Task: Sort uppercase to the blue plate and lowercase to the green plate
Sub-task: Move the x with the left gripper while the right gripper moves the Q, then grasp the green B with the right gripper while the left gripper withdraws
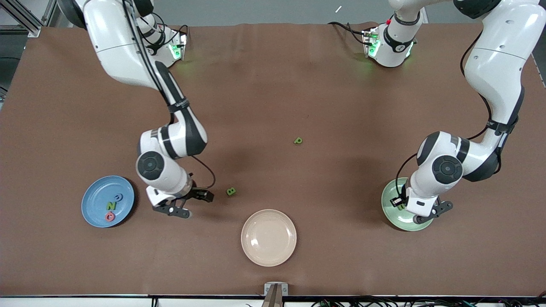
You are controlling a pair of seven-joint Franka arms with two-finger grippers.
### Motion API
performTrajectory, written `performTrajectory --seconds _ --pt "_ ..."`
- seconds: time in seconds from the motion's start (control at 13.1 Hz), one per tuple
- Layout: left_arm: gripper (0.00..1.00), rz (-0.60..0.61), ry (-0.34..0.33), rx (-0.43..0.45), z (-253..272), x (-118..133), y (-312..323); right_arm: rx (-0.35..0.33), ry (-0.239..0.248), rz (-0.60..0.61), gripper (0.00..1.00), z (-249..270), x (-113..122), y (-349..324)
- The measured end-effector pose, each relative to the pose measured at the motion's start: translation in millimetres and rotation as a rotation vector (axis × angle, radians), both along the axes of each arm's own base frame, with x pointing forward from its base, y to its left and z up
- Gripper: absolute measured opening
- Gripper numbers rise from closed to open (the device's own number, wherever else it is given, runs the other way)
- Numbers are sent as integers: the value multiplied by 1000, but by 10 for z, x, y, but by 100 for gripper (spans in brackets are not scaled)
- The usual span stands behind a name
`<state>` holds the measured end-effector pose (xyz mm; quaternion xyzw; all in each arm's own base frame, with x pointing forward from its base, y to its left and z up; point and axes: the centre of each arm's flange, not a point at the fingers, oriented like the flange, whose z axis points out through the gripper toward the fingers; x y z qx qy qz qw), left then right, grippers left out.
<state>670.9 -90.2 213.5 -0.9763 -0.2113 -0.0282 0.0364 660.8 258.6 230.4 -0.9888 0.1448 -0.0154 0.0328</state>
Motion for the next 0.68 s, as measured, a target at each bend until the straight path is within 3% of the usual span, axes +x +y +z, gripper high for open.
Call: performTrajectory --seconds 0.15,0.46,0.61,0.68 --pt "33 -3 22 4 -81 -66 1 25 -19 -67 100 -126 -101 310" --pt "74 19 11 -6 20 -35 135 34 -32 -131 100 -455 -279 674" --pt "96 -7 32 -6 220 -97 -128 36 -37 -135 97 -528 -313 733" --pt "100 -27 48 -2 339 -173 -339 35 -36 -131 97 -558 -339 775"
